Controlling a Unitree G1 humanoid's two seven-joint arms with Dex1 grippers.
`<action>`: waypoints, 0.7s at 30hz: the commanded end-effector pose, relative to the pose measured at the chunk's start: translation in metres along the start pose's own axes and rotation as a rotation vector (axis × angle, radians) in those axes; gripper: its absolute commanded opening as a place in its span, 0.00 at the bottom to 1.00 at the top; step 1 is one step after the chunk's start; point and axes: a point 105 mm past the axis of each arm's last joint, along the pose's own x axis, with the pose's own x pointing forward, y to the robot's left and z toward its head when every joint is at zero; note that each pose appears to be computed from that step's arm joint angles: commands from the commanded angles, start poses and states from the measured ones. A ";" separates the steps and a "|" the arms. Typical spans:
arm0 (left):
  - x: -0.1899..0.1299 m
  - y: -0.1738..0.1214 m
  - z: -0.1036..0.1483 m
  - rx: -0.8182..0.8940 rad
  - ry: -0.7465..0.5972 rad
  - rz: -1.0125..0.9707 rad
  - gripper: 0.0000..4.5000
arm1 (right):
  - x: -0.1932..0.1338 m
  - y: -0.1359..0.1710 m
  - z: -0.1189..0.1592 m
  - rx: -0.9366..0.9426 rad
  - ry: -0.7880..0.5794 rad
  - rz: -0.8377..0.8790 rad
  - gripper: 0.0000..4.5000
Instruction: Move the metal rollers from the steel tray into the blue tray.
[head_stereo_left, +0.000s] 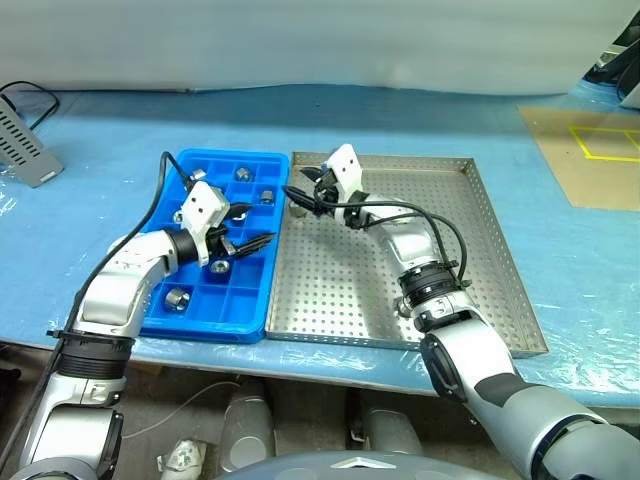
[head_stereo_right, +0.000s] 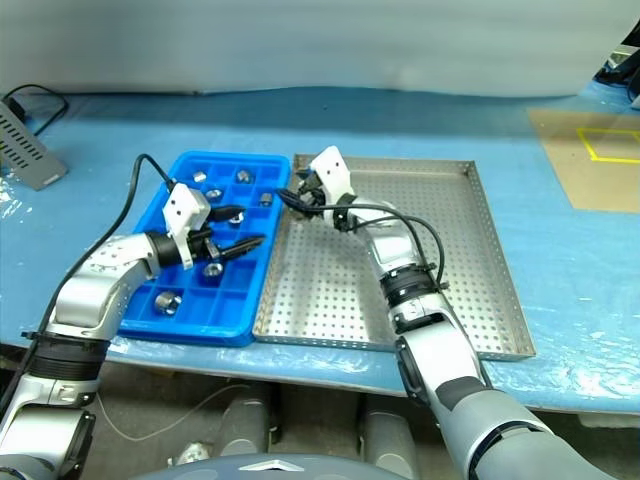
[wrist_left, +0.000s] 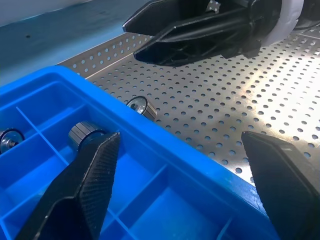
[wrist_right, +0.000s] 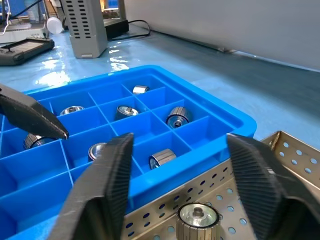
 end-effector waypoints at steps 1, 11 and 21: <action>-0.003 0.004 0.015 0.034 -0.042 0.017 0.91 | 0.002 -0.005 -0.006 -0.029 0.036 -0.012 0.91; 0.000 0.001 0.014 0.030 -0.047 0.014 0.91 | 0.003 -0.019 -0.025 -0.004 0.088 -0.091 1.00; 0.004 0.000 0.016 0.023 -0.060 0.016 0.91 | 0.014 -0.008 -0.042 0.031 0.123 -0.126 1.00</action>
